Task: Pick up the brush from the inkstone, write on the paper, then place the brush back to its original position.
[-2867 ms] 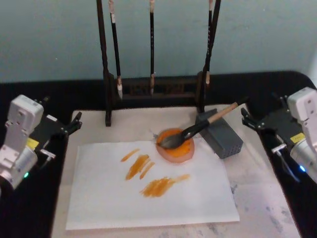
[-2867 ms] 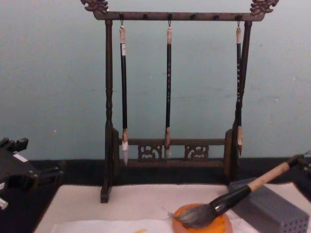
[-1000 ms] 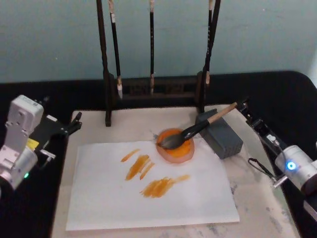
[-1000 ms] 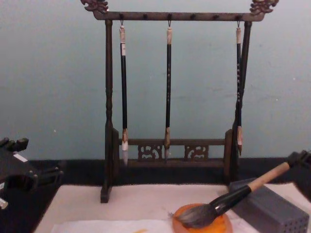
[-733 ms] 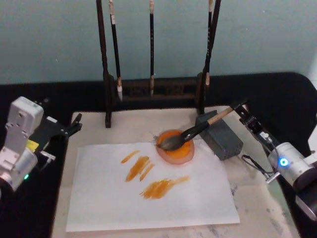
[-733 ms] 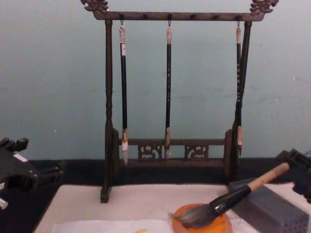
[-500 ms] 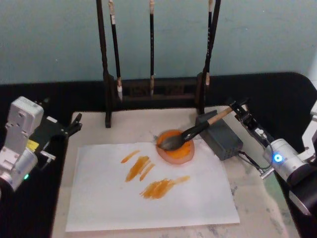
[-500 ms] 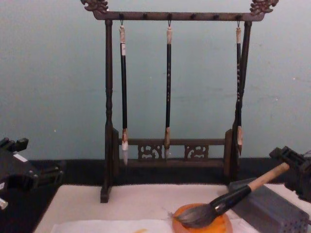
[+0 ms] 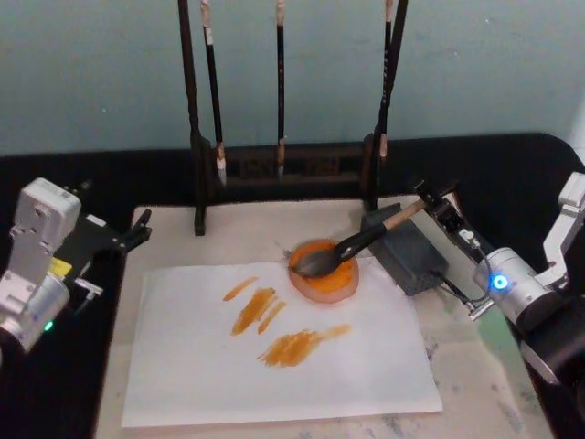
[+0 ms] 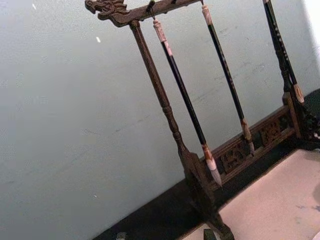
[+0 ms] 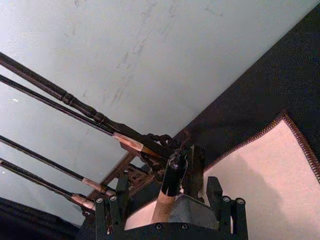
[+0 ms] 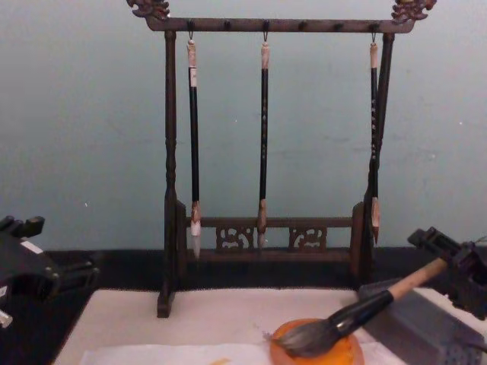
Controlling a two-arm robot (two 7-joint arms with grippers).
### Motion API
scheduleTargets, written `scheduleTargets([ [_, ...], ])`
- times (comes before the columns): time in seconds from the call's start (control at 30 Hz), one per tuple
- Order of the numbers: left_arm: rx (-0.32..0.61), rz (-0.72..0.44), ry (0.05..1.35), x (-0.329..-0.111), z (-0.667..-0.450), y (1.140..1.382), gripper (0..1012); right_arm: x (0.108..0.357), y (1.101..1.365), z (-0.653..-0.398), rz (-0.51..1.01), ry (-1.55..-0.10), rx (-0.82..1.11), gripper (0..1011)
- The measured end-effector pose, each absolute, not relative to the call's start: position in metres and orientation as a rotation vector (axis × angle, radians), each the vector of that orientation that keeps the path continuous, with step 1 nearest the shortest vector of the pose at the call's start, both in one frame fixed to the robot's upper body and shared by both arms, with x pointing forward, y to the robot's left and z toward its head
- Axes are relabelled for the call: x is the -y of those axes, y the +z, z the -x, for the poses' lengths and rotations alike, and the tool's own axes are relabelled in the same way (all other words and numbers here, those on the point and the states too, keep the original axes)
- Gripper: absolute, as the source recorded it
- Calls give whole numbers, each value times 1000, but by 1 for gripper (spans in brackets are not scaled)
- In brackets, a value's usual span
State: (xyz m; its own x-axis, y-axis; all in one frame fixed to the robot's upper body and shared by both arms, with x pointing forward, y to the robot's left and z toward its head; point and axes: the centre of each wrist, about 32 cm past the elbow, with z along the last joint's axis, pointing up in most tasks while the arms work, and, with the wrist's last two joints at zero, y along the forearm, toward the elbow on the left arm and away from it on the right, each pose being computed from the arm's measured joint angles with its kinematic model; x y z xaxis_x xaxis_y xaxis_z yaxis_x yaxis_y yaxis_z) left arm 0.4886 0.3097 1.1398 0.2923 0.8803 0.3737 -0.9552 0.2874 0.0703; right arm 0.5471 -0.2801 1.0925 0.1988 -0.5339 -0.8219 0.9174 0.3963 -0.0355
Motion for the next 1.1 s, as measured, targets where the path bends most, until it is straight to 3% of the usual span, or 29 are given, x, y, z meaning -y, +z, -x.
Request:
scheduleTargets([
  [1.0,285,-304,1248,-310,-489,1140,1001,280,1095,-546,-508,-1088,-848,1000],
  [1.1,285,-305,1248,-310,-489,1140,1001,280,1095,-546,-508,-1088,-848,953],
])
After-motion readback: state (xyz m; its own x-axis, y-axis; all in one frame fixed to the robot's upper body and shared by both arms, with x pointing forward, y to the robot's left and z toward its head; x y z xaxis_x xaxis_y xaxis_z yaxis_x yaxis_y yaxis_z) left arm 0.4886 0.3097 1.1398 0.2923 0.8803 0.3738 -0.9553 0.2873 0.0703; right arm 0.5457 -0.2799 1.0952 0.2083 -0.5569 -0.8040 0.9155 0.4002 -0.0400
